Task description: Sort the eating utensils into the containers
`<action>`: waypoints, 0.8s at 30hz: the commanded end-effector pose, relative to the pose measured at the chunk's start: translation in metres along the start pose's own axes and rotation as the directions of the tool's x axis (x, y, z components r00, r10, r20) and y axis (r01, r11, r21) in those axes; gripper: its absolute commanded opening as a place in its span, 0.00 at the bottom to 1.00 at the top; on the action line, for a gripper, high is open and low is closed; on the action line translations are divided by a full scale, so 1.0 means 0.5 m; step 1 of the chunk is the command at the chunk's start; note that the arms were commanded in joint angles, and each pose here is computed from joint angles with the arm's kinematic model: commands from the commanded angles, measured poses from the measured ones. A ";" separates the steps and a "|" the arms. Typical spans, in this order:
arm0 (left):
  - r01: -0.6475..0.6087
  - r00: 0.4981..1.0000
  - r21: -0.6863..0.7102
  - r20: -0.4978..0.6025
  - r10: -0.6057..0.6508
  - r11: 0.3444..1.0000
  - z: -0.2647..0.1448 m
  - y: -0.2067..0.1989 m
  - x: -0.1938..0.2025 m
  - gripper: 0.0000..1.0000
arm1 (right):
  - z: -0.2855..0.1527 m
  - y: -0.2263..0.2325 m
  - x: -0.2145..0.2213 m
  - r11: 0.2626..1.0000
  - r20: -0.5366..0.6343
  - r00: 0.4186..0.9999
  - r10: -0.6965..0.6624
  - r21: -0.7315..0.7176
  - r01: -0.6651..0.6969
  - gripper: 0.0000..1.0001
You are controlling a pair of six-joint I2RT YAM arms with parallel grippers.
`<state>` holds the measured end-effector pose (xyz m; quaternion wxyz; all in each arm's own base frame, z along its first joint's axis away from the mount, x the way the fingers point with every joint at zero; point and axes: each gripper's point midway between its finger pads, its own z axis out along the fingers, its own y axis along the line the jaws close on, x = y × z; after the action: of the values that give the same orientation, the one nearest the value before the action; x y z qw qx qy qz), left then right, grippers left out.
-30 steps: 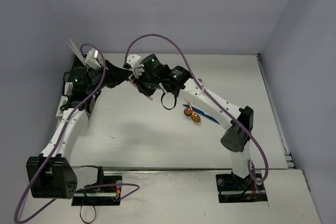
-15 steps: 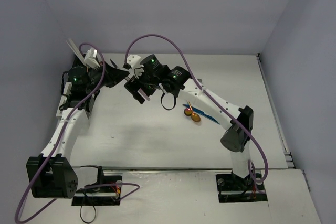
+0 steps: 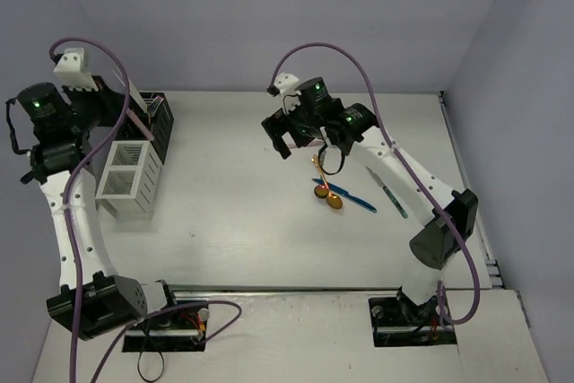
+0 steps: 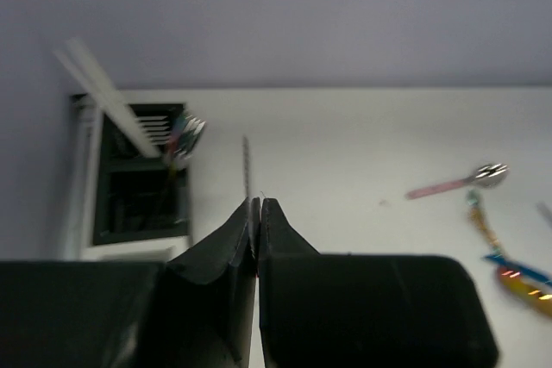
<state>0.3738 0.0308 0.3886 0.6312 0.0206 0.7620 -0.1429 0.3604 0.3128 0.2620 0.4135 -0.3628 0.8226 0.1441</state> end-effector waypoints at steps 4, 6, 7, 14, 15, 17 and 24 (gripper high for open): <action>-0.309 0.945 -0.123 -0.148 0.291 0.943 0.002 0.148 -0.003 0.00 | -0.007 -0.033 0.031 0.999 -0.013 1.000 0.008 0.042 -0.008 1.00; -0.319 0.936 -0.122 -0.198 0.292 0.940 0.023 0.177 0.023 0.00 | -0.002 -0.039 0.038 0.998 -0.024 1.000 0.009 0.056 -0.007 1.00; -0.323 0.932 -0.124 -0.212 0.293 0.938 0.028 0.186 0.030 0.00 | 0.000 -0.042 0.042 0.998 -0.031 0.999 0.009 0.061 -0.007 1.00; -0.336 0.920 -0.083 -0.241 0.309 0.938 0.071 0.219 0.081 0.00 | 0.020 -0.054 0.072 0.997 -0.073 0.997 0.016 0.075 -0.011 1.00; -0.340 0.918 -0.081 -0.242 0.313 0.937 0.077 0.225 0.087 0.00 | 0.023 -0.055 0.078 0.997 -0.080 0.997 0.018 0.074 -0.012 1.00; -0.340 0.916 -0.072 -0.251 0.313 0.938 0.086 0.232 0.100 0.00 | 0.028 -0.054 0.088 0.997 -0.092 0.996 0.021 0.070 -0.014 1.00; -0.373 0.888 -0.039 -0.303 0.345 0.927 0.106 0.257 0.145 0.00 | 0.037 -0.079 0.133 0.995 -0.142 0.989 0.045 0.097 -0.031 0.99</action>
<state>0.4256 0.1249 0.2665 0.4977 0.1102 0.8602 -0.0155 0.3597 0.2738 0.2006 0.3523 -0.3504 0.8619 0.1014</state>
